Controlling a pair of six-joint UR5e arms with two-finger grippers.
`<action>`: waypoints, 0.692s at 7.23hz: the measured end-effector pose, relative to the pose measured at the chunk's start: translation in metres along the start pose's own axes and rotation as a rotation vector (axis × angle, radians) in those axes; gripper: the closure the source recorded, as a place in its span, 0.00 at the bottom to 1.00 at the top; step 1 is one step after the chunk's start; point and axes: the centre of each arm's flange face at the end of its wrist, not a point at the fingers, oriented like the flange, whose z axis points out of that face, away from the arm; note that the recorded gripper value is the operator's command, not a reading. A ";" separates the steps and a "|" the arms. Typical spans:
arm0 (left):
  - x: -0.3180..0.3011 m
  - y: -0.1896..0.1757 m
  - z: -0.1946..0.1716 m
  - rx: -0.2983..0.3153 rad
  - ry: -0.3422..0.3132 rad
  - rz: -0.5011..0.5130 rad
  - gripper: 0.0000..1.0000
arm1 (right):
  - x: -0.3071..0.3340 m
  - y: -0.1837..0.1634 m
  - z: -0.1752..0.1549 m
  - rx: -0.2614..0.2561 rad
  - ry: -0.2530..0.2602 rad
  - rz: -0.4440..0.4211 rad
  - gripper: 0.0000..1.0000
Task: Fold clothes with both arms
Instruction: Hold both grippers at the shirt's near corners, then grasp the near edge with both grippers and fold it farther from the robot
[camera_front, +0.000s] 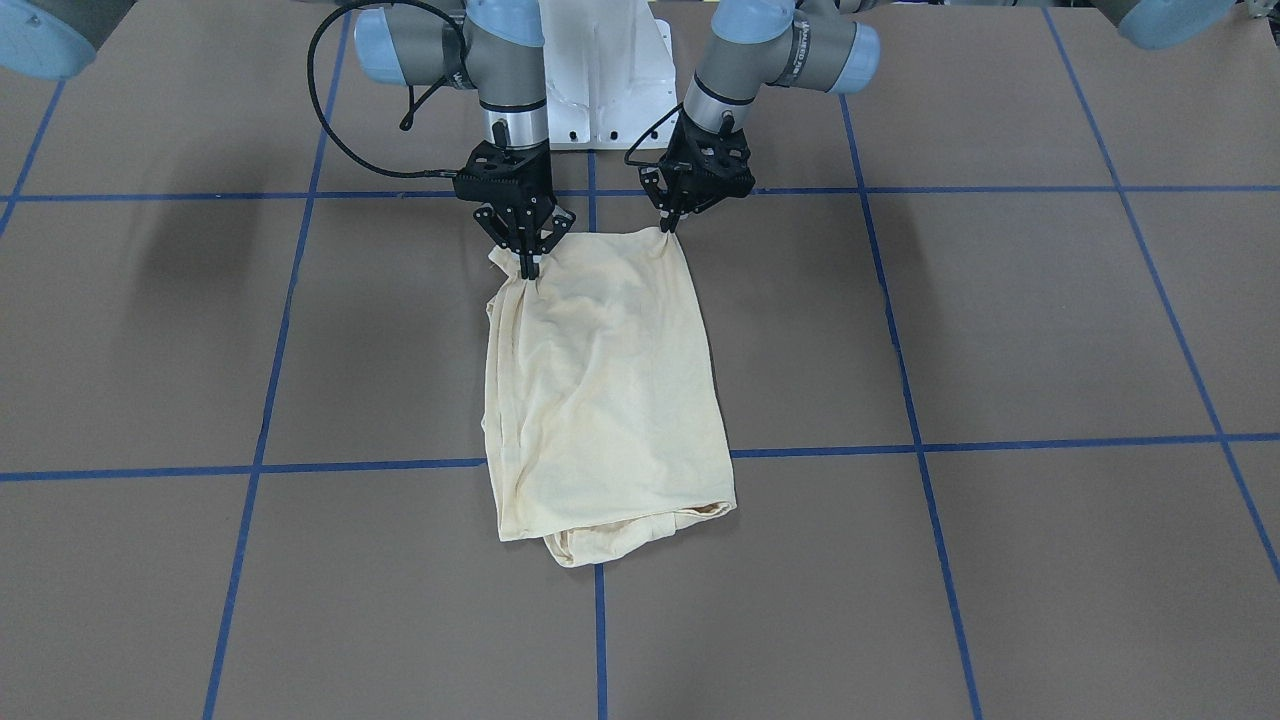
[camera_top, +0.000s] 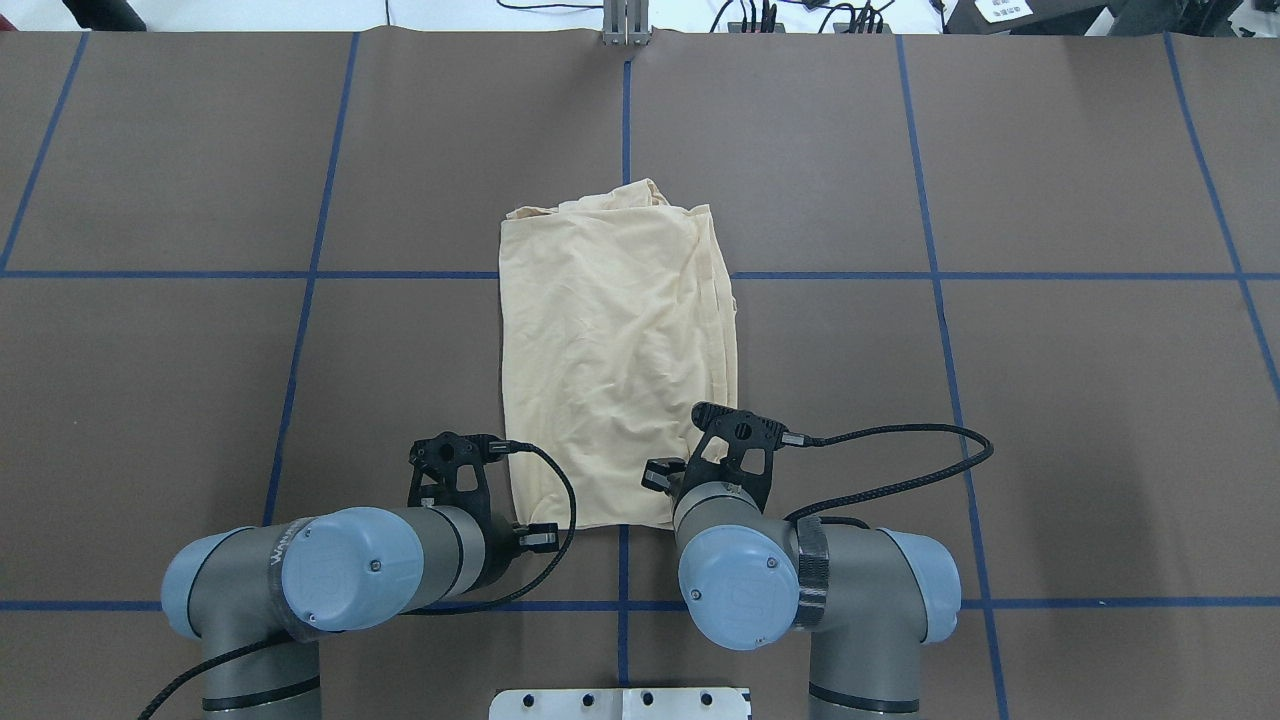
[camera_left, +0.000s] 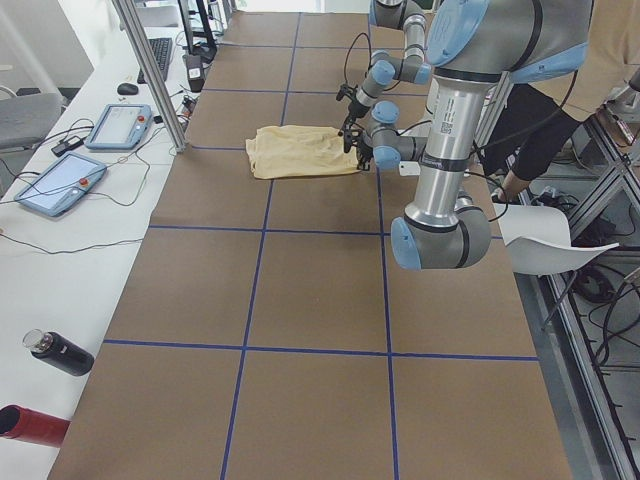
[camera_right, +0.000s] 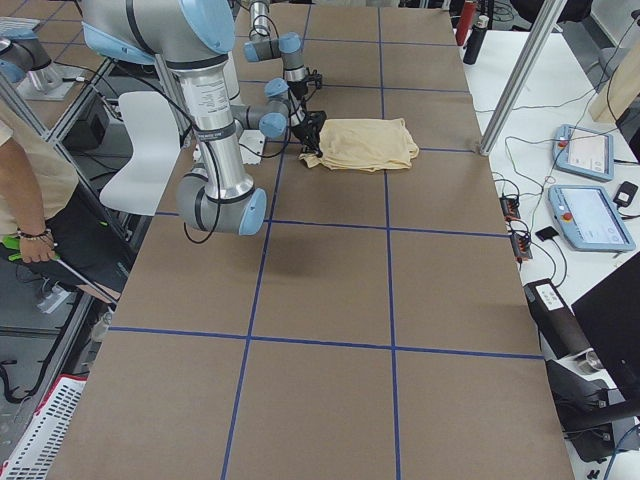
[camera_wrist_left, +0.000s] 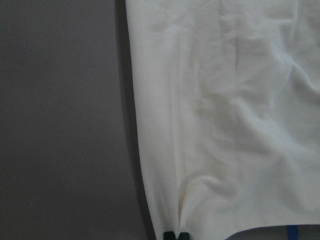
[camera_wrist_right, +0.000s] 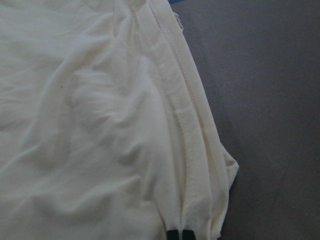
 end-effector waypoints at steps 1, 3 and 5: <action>0.004 0.000 -0.006 -0.001 0.014 0.001 1.00 | -0.002 -0.005 -0.012 -0.006 -0.019 0.005 1.00; 0.014 -0.003 -0.033 0.003 0.064 0.002 1.00 | -0.003 -0.015 -0.051 -0.025 -0.040 0.006 1.00; 0.029 -0.002 -0.085 0.002 0.105 0.001 1.00 | 0.006 0.002 -0.104 -0.075 -0.068 -0.018 1.00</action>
